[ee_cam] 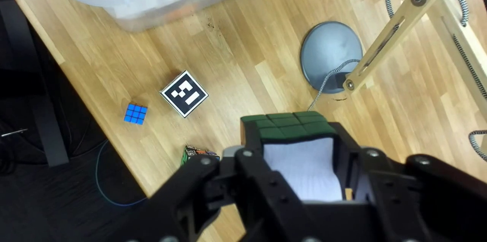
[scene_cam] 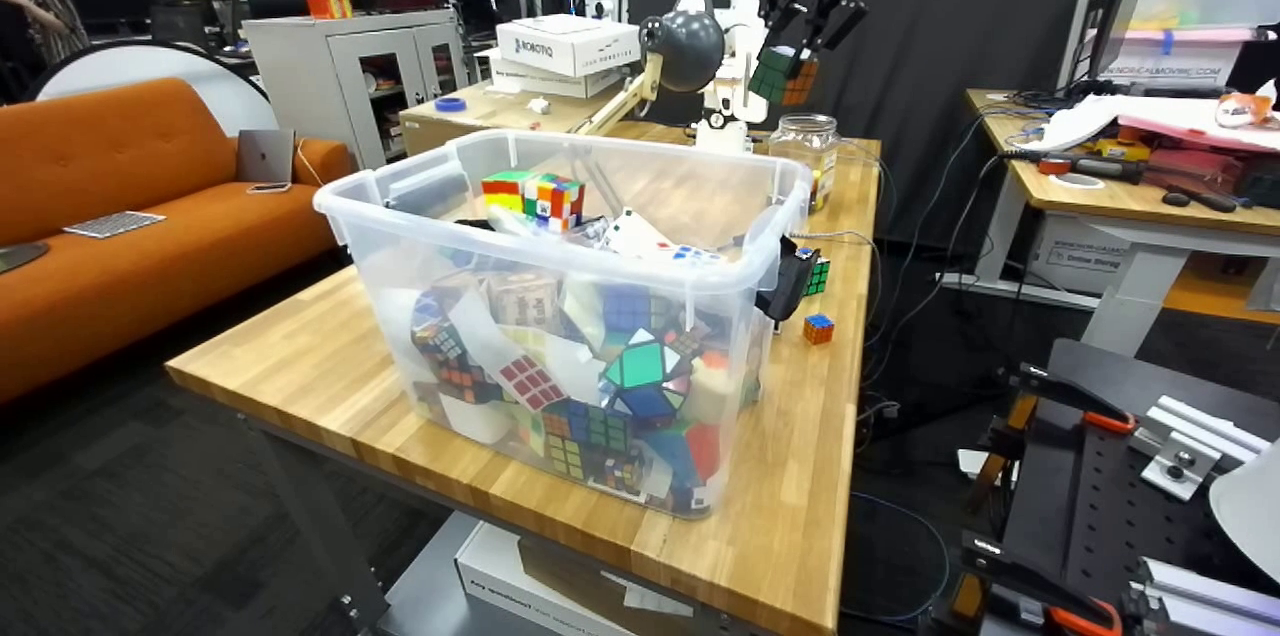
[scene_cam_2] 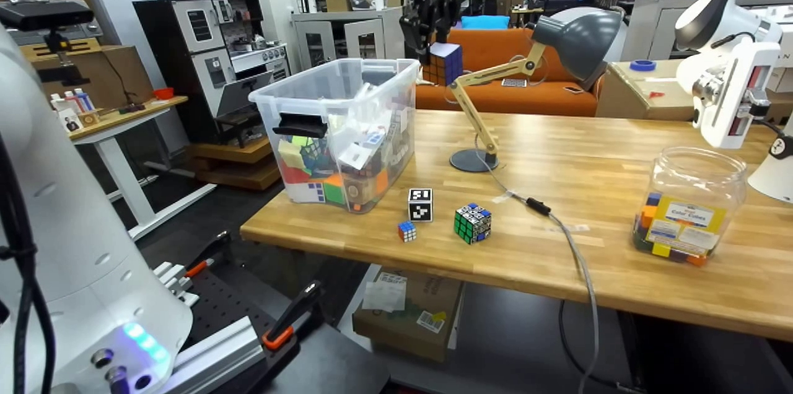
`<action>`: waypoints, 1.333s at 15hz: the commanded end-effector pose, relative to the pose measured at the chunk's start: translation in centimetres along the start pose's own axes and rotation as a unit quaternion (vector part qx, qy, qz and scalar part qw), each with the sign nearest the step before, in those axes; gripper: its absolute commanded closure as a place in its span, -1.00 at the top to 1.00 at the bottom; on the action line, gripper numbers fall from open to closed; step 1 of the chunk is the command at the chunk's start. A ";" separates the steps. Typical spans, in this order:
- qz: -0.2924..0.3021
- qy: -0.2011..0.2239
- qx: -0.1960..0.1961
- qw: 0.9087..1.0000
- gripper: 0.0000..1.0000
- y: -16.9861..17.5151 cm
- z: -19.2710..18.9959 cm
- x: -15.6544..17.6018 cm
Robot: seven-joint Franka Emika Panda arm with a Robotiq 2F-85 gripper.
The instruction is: Take out a Rubik's cube from the container on the left and put it on the table, turn off the lamp
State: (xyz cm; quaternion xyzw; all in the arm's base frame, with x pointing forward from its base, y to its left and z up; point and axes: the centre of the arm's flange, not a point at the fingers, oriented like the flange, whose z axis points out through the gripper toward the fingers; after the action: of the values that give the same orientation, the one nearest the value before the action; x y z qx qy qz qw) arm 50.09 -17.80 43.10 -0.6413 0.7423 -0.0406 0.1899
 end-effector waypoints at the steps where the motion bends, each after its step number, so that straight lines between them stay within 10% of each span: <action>1: 0.000 0.000 0.000 1.000 -0.06 0.0 0.0 0.0; 5: 0.000 0.000 0.001 1.000 -0.06 0.0 0.0 0.0; 6: 0.000 0.000 0.001 1.000 -0.56 0.0 0.0 0.0; 20: -0.026 0.045 -0.041 0.998 -0.56 -7.8 8.0 3.4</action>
State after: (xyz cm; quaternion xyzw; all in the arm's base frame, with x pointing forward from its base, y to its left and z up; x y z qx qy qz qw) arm 57.02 -20.18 38.29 -0.6561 0.7392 -0.0460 0.1448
